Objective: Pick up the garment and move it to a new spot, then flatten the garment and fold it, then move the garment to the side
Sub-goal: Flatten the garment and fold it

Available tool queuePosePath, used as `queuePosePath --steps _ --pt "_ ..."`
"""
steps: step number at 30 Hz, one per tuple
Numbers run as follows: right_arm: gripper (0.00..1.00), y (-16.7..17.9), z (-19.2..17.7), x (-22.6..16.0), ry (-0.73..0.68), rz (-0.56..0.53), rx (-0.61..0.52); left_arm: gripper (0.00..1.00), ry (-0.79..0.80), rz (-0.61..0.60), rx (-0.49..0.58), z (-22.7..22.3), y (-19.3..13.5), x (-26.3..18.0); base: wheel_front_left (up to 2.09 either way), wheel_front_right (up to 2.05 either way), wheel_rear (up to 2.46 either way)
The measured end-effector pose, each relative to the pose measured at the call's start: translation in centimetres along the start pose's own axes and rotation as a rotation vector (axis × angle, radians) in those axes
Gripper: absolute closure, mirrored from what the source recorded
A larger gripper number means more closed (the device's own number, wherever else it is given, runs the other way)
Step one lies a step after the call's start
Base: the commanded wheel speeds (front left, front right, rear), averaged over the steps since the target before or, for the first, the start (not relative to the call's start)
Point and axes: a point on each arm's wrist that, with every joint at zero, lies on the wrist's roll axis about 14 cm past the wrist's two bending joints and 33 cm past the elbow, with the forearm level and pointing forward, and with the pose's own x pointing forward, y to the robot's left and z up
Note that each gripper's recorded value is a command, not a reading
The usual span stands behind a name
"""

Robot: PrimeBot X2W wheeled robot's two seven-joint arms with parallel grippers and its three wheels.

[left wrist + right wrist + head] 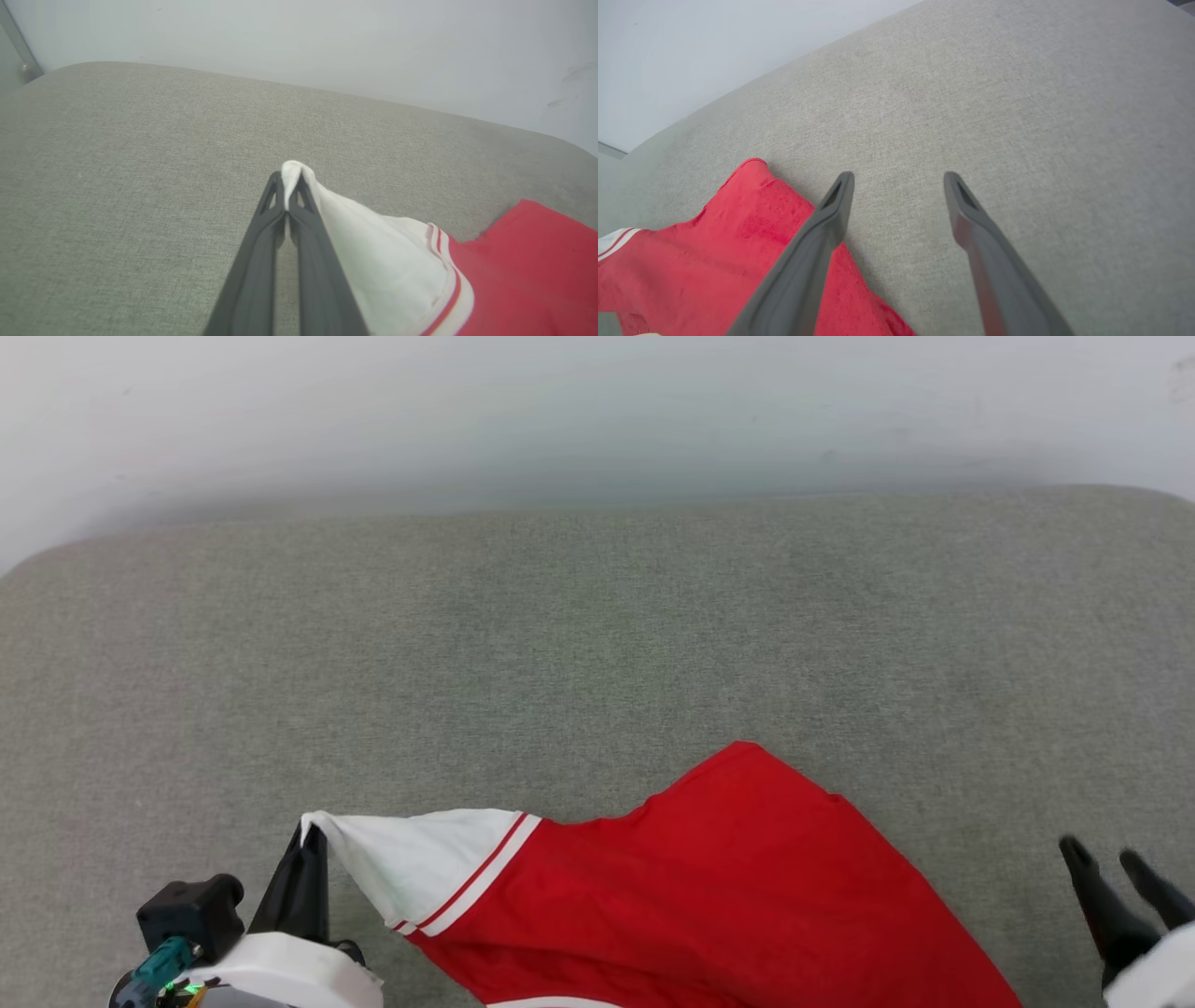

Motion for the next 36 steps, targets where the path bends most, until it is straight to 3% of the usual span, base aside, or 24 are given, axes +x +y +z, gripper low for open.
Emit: queuePosePath --steps 4,10,19,30,31,32,33,36 --pt "0.0 1.4 1.3 2.7 0.06 0.061 -0.056 1.0 -0.017 -0.017 -0.001 0.5 -0.6 0.2 0.0 0.0 0.0" --pt "0.0 5.0 1.0 6.7 0.288 0.169 -0.174 1.0 -0.042 -0.042 -0.001 1.2 -1.5 1.1 0.0 0.0 0.0" --pt "0.0 11.1 -3.0 10.4 0.631 0.311 -0.35 1.0 -0.044 -0.056 -0.016 0.6 -1.9 2.8 0.0 0.0 0.0" --pt "0.0 12.2 -9.4 12.2 0.936 0.367 -0.476 1.0 0.0 -0.022 -0.028 -1.7 -0.6 3.9 0.0 0.0 0.0" --pt "0.52 12.2 -9.6 12.3 0.947 0.369 -0.483 1.0 0.002 -0.02 -0.027 -1.8 -0.4 3.9 0.0 0.0 0.0" --pt "0.8 12.1 -9.7 12.4 0.955 0.37 -0.487 1.0 0.004 -0.016 -0.027 -1.9 -0.3 3.9 0.0 0.0 0.0" --pt "1.0 12.2 -9.8 12.4 0.962 0.375 -0.485 1.0 0.009 -0.013 -0.028 -2.0 -0.2 3.9 0.0 0.0 0.0" --pt "1.0 12.5 -9.9 12.5 0.958 0.39 -0.491 1.0 0.013 -0.009 -0.03 -2.2 0.0 3.9 0.0 0.0 0.0"
